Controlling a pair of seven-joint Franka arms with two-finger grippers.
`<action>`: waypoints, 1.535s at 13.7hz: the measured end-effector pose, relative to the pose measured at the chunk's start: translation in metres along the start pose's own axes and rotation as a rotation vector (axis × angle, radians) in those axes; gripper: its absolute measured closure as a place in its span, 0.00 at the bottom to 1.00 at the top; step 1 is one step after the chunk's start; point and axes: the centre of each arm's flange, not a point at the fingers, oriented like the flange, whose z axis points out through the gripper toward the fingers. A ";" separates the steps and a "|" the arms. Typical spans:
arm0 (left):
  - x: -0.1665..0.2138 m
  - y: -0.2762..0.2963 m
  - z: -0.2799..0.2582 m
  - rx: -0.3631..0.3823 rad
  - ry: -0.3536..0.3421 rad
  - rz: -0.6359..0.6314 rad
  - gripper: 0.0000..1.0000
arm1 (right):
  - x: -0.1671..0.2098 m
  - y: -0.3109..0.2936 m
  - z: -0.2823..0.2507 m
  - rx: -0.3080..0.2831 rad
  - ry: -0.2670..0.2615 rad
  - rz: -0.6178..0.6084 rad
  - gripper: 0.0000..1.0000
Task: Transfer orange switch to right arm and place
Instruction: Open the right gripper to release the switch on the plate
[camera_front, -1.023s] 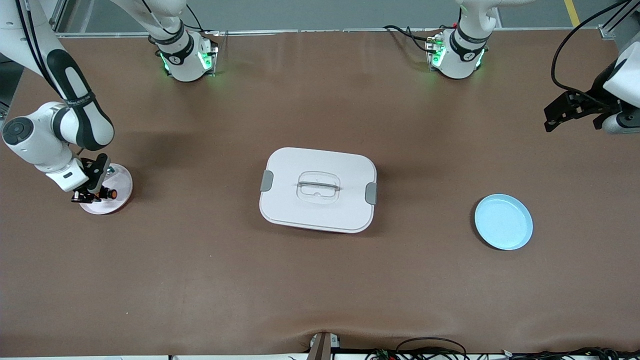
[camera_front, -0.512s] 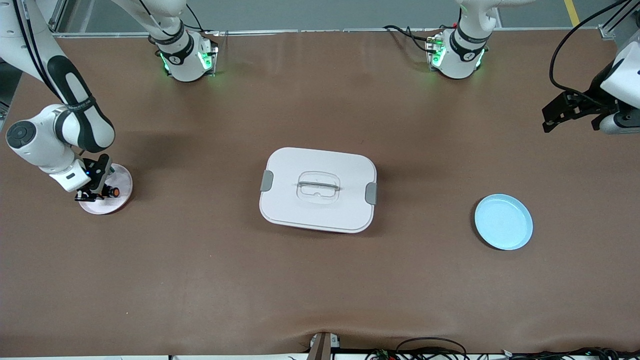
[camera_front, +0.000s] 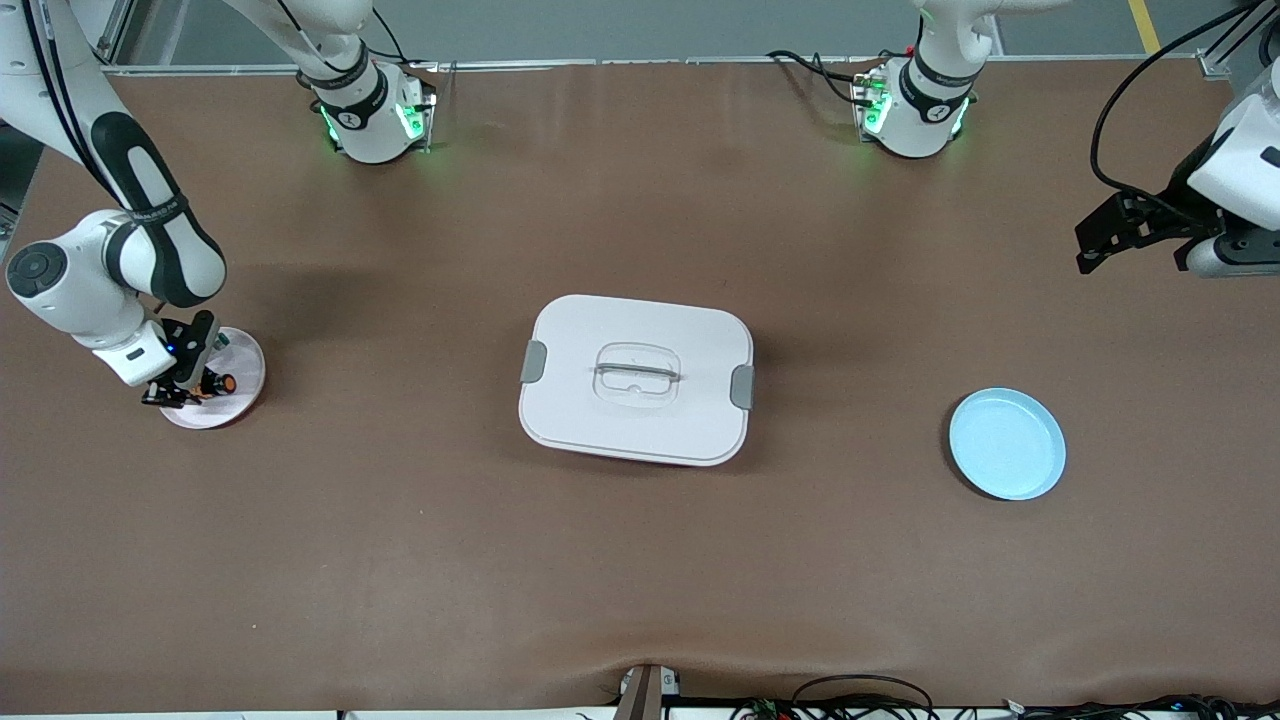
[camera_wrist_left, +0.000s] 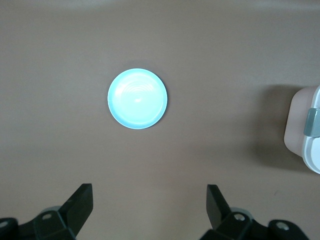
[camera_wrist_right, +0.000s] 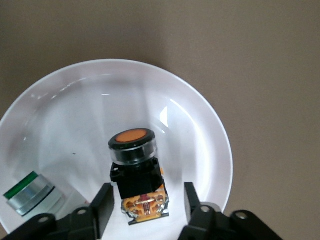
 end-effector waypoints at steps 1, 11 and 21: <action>0.001 0.000 0.000 0.000 0.002 0.000 0.00 | 0.000 0.002 -0.001 0.006 0.003 0.005 0.21; 0.005 0.002 0.003 -0.003 0.019 0.002 0.00 | 0.025 0.065 -0.124 0.234 0.027 0.356 0.00; 0.006 0.002 0.005 -0.003 0.014 0.003 0.00 | 0.082 0.063 -0.259 0.298 -0.074 0.939 0.00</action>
